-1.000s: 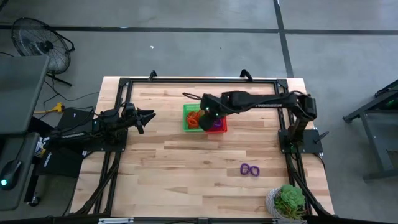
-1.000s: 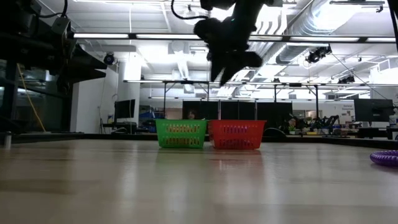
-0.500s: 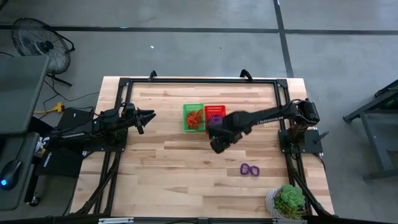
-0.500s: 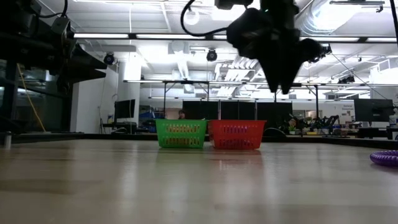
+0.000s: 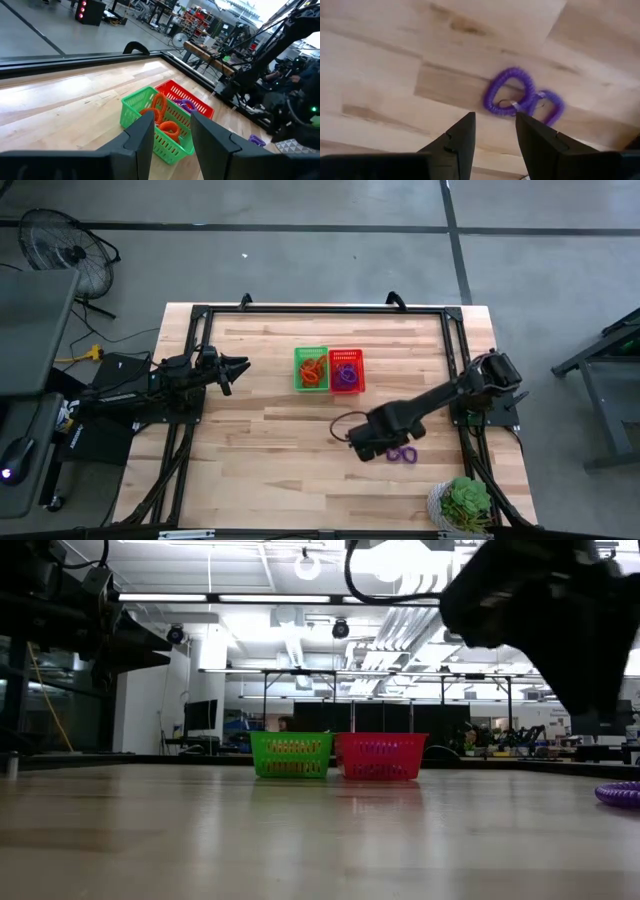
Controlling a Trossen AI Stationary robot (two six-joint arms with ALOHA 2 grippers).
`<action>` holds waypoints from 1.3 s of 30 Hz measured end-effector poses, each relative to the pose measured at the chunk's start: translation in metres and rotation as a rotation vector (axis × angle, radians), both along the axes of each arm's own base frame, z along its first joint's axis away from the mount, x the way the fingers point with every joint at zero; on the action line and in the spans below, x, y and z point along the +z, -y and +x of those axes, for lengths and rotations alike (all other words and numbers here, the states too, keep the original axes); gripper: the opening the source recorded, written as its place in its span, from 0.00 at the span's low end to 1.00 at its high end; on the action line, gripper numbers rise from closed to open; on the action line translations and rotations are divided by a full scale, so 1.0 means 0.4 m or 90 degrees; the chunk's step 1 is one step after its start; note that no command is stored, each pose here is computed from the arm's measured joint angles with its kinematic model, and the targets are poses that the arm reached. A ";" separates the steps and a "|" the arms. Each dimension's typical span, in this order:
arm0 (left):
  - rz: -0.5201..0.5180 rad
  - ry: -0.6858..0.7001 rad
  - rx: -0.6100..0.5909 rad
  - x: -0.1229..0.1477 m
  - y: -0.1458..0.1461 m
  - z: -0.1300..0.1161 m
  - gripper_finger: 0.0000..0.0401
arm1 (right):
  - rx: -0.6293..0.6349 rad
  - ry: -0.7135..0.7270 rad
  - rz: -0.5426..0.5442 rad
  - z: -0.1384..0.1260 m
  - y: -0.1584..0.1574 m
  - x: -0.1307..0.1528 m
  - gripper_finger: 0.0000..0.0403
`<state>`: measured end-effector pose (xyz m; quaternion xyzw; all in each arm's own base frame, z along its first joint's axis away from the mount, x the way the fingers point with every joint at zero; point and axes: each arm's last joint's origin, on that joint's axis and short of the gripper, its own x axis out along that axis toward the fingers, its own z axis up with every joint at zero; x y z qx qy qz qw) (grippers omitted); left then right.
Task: Sort spring keychains
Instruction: Put the purple spring keychain into the orange bin
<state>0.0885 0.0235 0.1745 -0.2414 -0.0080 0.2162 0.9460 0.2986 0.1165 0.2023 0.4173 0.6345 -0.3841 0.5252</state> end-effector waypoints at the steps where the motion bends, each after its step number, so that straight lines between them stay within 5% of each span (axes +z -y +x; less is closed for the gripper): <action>1: 0.000 0.000 0.000 0.000 0.000 0.000 0.31 | -0.005 0.005 0.007 -0.002 -0.006 -0.010 0.34; 12: 0.000 0.000 0.000 0.000 0.000 0.000 0.31 | -0.066 0.021 0.019 -0.032 -0.020 -0.107 0.34; 32: 0.000 0.000 0.000 0.000 0.000 0.000 0.31 | -0.094 0.065 0.037 -0.049 -0.016 -0.171 0.33; 39: 0.000 0.000 0.000 0.000 0.000 0.000 0.31 | -0.088 0.068 0.039 -0.051 -0.016 -0.175 0.22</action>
